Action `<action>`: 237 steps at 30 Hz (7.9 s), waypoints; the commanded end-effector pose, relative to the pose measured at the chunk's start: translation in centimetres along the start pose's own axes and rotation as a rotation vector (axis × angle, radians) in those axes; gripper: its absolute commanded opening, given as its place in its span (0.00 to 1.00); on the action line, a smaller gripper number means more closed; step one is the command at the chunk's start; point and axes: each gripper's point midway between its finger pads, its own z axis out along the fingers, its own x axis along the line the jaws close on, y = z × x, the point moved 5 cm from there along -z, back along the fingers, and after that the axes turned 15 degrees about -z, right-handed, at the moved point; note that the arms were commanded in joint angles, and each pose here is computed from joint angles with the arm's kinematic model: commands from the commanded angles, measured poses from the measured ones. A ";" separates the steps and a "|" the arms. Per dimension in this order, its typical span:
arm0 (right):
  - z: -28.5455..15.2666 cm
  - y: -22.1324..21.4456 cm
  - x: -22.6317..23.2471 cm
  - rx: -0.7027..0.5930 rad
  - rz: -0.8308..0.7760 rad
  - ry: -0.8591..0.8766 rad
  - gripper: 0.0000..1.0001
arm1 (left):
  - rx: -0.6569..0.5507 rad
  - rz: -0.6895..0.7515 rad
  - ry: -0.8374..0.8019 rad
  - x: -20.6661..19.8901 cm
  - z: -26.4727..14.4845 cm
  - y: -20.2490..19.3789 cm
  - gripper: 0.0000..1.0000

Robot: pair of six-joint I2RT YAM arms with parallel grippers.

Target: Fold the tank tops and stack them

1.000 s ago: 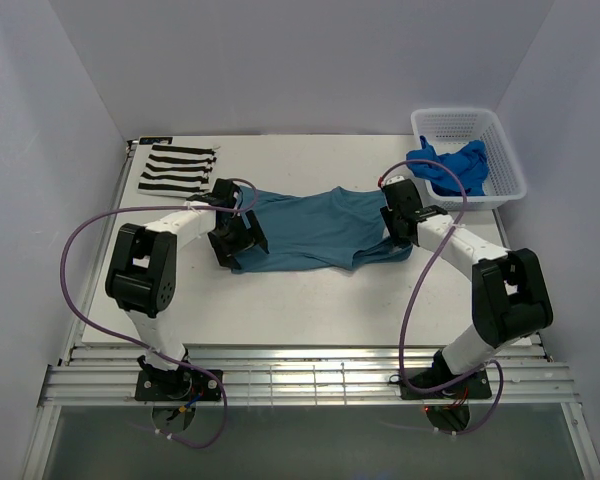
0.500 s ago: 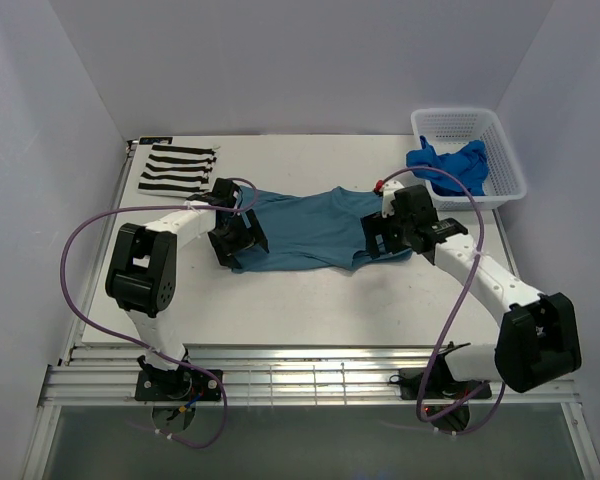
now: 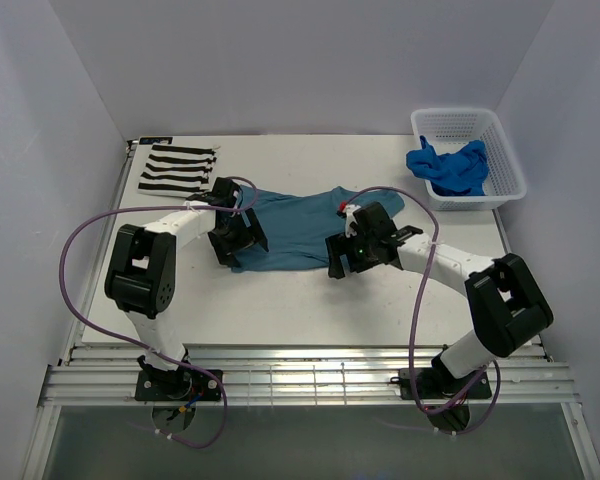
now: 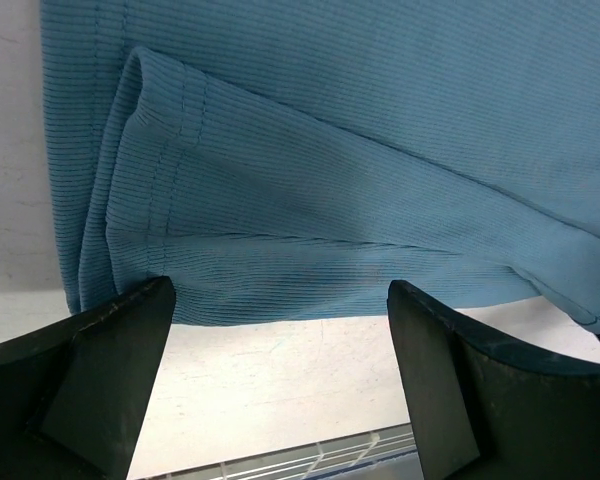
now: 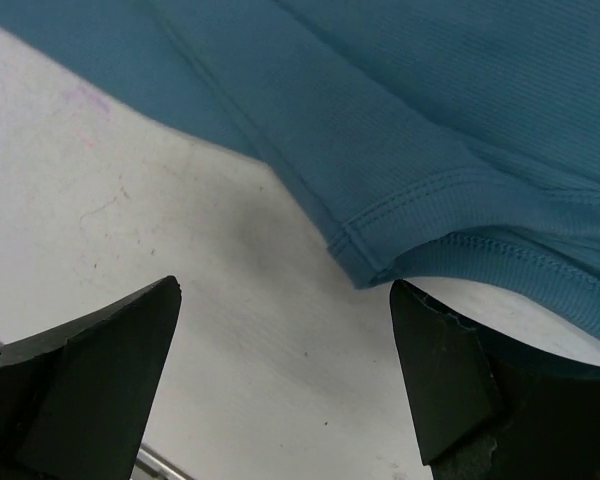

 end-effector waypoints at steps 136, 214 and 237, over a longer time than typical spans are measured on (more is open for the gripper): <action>5.4 13.6 -11.8 -0.084 0.231 -0.233 0.43 | -0.329 0.048 -0.154 -5.2 -2.9 11.5 0.00; -4.3 -7.9 -0.7 -0.165 0.386 -0.084 0.90 | -0.029 -0.015 0.037 1.0 -0.2 -3.8 0.98; 3.0 17.4 -8.5 -0.368 -0.067 0.099 0.90 | 0.050 -0.066 -0.037 3.6 -8.3 -14.9 0.98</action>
